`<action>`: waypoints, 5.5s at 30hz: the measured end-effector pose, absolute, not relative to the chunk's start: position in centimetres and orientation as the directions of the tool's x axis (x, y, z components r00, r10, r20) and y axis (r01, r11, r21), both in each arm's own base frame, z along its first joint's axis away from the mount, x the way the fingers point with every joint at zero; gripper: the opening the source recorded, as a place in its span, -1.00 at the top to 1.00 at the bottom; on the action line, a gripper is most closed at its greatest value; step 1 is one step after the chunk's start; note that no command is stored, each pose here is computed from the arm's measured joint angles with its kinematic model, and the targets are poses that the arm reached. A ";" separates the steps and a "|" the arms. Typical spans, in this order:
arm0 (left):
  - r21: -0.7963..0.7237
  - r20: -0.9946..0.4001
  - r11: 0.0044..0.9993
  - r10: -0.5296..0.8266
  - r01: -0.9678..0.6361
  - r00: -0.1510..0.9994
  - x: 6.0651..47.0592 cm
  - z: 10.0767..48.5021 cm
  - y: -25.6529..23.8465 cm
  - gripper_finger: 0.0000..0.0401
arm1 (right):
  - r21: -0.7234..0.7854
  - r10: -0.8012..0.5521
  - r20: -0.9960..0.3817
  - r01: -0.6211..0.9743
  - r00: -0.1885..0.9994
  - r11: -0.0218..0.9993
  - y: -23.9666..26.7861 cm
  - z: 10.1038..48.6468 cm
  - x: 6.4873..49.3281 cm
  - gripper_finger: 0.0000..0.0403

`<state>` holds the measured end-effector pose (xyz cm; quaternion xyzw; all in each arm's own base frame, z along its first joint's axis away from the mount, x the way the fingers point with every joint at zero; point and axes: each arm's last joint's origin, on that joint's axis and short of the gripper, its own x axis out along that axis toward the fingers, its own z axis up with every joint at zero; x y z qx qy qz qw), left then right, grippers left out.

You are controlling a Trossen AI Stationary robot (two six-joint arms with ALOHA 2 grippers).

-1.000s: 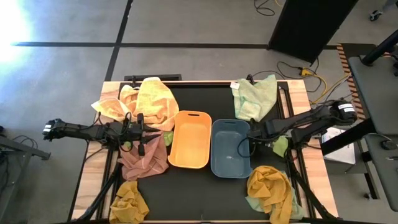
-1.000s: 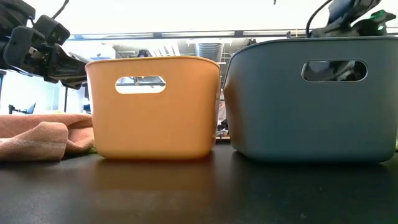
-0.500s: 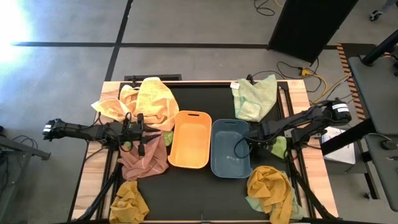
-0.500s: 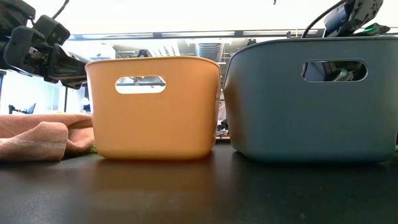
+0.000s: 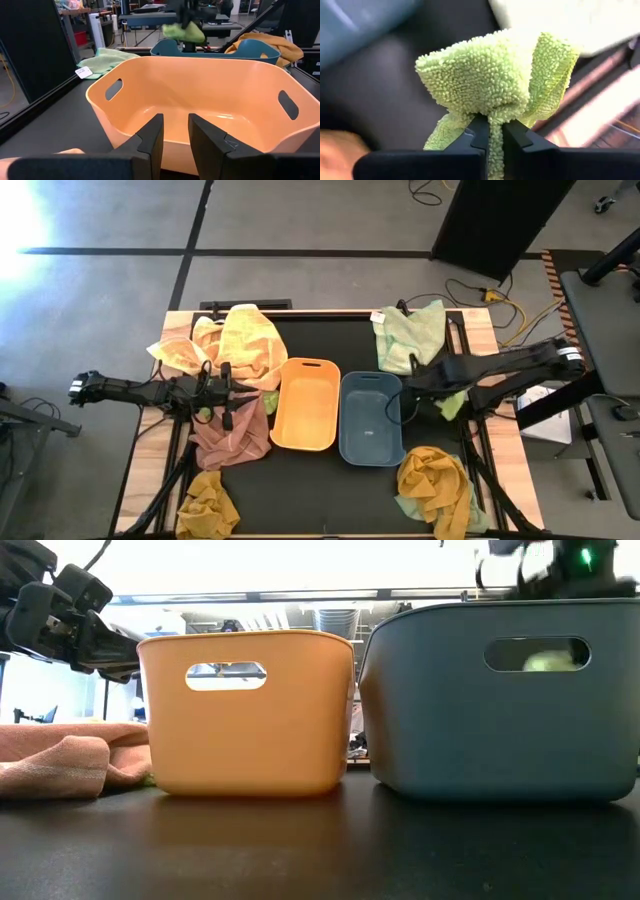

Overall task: Sort towels by color in basket
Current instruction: Put the light green towel into the blue bin, then put the top white towel into the blue bin

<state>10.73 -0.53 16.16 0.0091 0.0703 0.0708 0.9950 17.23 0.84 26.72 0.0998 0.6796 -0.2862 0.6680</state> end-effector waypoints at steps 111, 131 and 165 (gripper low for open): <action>0.028 -0.141 0.990 0.142 -0.140 0.980 10.7 16.1 -0.5 0.62 | -0.056 0.043 -0.997 0.979 -0.066 0.197 -18.5 13.9 19.5 -0.01; 0.028 -0.141 0.990 0.142 -0.140 0.980 10.7 16.1 -0.5 0.62 | -0.088 -0.353 -0.935 0.945 0.031 0.316 -18.4 23.6 19.9 0.94; 0.029 -0.141 0.990 0.142 -0.139 0.980 10.7 16.1 -0.5 0.62 | 0.360 0.213 -0.325 -0.088 0.921 0.929 6.8 40.0 22.1 0.94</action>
